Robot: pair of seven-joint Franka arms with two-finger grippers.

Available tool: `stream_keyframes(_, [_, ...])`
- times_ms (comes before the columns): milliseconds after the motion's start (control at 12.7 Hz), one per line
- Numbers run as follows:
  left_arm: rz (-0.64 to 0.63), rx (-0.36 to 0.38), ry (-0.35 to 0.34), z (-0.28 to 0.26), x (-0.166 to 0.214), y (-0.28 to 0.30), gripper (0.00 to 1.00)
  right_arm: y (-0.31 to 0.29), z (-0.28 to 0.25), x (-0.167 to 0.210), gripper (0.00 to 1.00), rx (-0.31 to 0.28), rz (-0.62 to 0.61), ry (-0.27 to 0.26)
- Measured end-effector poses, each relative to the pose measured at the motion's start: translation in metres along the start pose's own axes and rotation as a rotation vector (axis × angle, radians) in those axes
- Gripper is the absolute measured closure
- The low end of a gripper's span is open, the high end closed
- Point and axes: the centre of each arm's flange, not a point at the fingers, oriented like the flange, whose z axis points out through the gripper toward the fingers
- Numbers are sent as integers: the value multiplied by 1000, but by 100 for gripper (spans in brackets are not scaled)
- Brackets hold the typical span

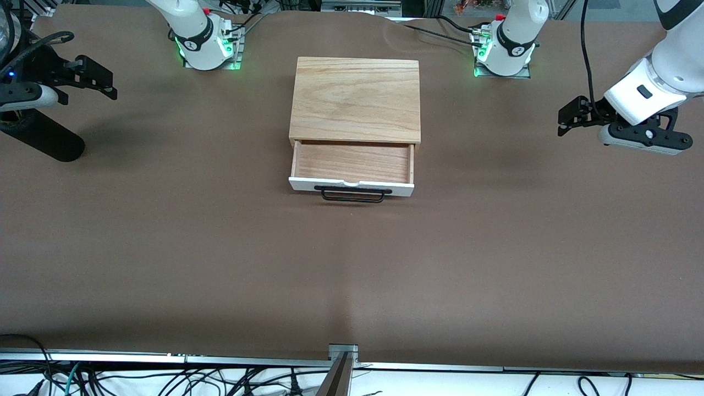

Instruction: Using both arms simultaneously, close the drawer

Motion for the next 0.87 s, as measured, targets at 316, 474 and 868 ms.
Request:
stream_keyframes(316, [1,0,0,0,0,0,0,-1,0,0,0,5,-1,0])
stream_keyframes(474, [2,0,0,0,0,1,0,-3,2,1,0,30,-4,-3])
stream_keyframes(868, [10,-5,-36,19,10,4,0,-25,53,55,0,206,-11,-11])
